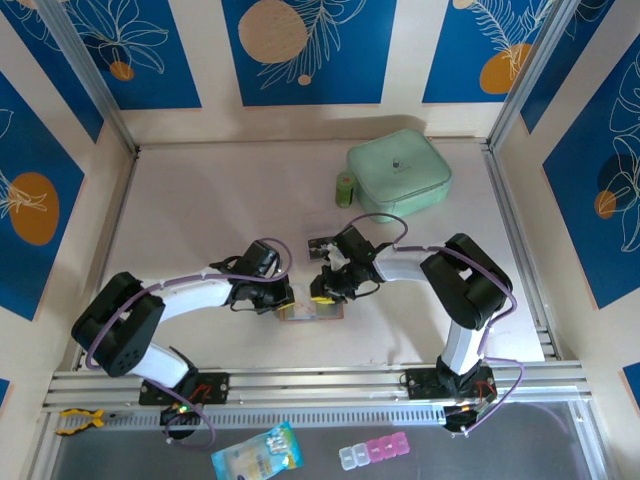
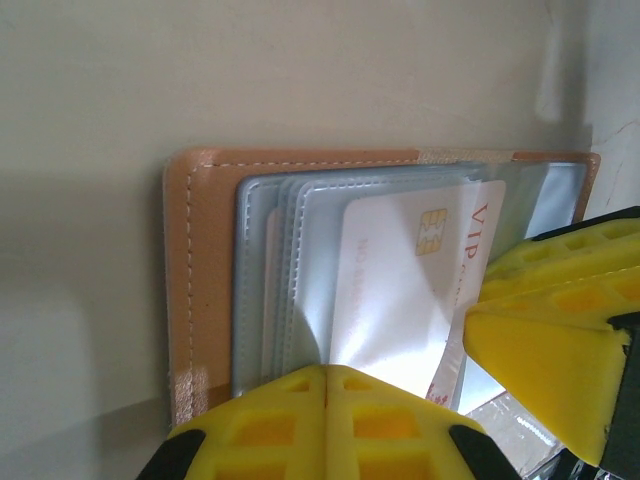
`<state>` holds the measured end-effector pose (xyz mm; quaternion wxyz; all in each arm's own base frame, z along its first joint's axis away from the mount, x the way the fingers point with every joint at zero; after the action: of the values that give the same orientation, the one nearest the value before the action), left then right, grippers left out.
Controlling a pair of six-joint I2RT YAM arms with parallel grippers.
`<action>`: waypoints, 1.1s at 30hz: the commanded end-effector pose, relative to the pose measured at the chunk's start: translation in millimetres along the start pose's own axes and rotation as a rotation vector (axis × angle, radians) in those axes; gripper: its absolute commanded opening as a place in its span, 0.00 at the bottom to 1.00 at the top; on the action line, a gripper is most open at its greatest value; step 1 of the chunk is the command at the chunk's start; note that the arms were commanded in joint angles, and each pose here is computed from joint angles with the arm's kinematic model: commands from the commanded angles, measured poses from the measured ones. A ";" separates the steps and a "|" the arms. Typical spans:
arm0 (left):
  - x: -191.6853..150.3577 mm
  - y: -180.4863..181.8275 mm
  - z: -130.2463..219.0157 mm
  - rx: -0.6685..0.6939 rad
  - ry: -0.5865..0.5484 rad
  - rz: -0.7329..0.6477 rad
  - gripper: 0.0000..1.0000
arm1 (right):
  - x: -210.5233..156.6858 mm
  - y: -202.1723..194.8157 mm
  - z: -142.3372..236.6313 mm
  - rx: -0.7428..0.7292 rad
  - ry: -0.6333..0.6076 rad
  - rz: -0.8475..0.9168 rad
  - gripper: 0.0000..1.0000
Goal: Take the credit cards out of the card holder
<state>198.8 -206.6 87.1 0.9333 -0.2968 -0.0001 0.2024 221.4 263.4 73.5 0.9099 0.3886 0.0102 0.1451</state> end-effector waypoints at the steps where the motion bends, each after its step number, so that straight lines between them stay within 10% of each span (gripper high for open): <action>1: -2.4 7.2 -2.9 0.050 0.007 -0.002 0.04 | -5.5 -4.3 -3.0 0.009 0.029 -0.025 0.21; 33: -1.8 6.2 -1.5 0.052 0.001 0.001 0.04 | -10.3 -7.3 13.8 0.009 -0.018 -0.010 0.09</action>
<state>198.8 -206.6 87.1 0.9333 -0.2966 0.0000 0.2024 220.7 257.4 78.6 0.8993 0.4142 -0.0007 0.1406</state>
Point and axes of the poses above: each hand's point on the last joint's axis, 136 mm out from that joint toward the fingers, its own z axis back along the fingers, its own y axis along the line the jaws close on, x = y × z, the point moved 7 cm from there along z, back along the fingers, and after that the axes turned 15 degrees about z, right-handed, at the moved point
